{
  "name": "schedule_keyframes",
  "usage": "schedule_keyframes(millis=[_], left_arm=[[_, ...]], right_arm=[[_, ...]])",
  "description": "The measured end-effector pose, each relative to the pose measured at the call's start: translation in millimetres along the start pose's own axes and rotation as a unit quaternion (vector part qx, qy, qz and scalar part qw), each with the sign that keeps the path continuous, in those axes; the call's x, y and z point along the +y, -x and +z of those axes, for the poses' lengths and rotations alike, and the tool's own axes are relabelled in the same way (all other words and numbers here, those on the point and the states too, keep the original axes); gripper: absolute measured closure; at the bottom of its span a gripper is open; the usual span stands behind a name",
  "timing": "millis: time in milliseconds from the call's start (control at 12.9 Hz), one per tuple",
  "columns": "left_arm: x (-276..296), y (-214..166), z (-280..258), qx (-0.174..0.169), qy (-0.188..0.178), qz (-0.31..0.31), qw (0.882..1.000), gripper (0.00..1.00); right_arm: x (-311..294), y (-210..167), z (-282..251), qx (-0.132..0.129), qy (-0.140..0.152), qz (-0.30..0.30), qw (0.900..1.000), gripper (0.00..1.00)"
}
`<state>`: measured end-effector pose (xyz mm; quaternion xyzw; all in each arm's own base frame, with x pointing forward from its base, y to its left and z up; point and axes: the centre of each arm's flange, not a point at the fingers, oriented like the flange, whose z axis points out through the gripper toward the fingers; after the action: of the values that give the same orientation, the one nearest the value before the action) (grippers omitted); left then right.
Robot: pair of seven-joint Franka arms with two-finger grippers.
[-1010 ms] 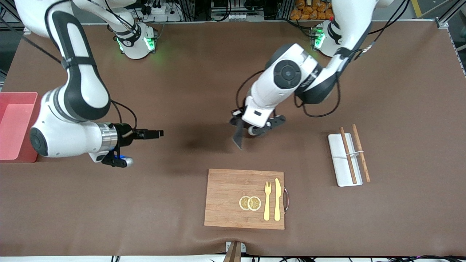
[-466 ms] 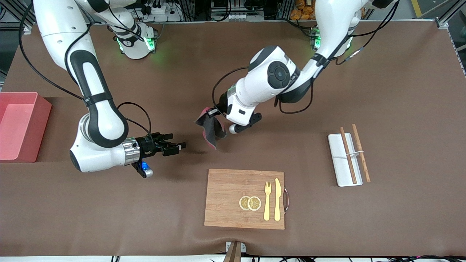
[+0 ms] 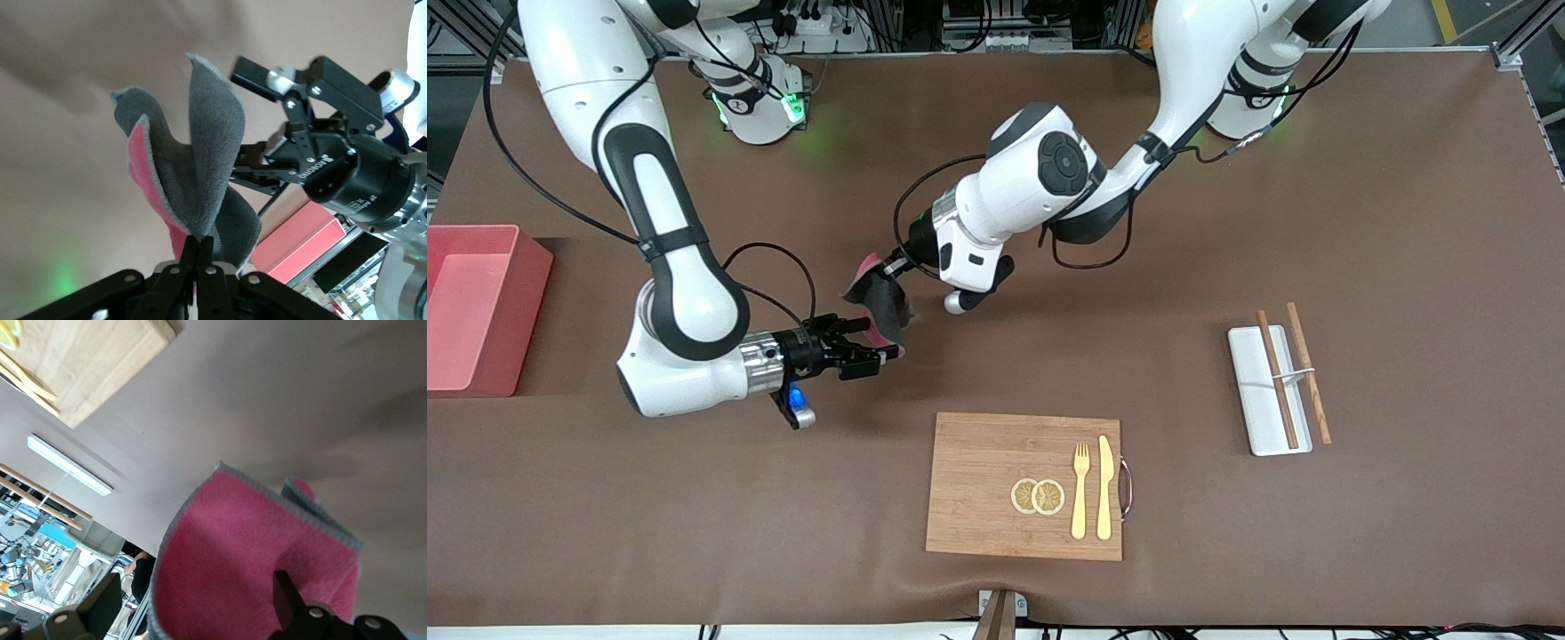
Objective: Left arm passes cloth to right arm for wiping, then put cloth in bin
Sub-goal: 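Grasp the cloth with the right gripper from the left gripper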
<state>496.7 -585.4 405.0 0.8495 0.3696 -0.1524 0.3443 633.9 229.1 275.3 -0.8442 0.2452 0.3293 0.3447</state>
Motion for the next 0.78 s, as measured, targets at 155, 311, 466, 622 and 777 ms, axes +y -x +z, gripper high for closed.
schedule_keyframes(millis=[155,311,466,622,777], left_arm=[[-2.2,6.2,8.2,-0.003,0.001,-0.001,1.0,0.97],[-2.8,12.2,10.5,-0.005,0.001,-0.005,1.0,0.97],[-1.7,13.3,9.7,-0.006,0.002,-0.008,1.0,0.97],[0.7,13.7,7.5,-0.006,0.006,-0.008,1.0,0.97],[4.8,12.1,3.2,-0.005,0.011,-0.009,1.0,0.94]], right_arm=[[2.4,3.0,18.0,-0.01,0.012,0.003,1.0,0.09],[4.0,5.0,24.9,-0.018,0.017,-0.009,1.0,0.36],[6.3,8.8,28.2,-0.037,0.023,-0.044,0.998,0.59],[8.5,10.2,29.8,-0.047,0.026,-0.061,0.997,0.84],[8.8,10.1,29.8,-0.047,0.026,-0.065,0.996,0.98]])
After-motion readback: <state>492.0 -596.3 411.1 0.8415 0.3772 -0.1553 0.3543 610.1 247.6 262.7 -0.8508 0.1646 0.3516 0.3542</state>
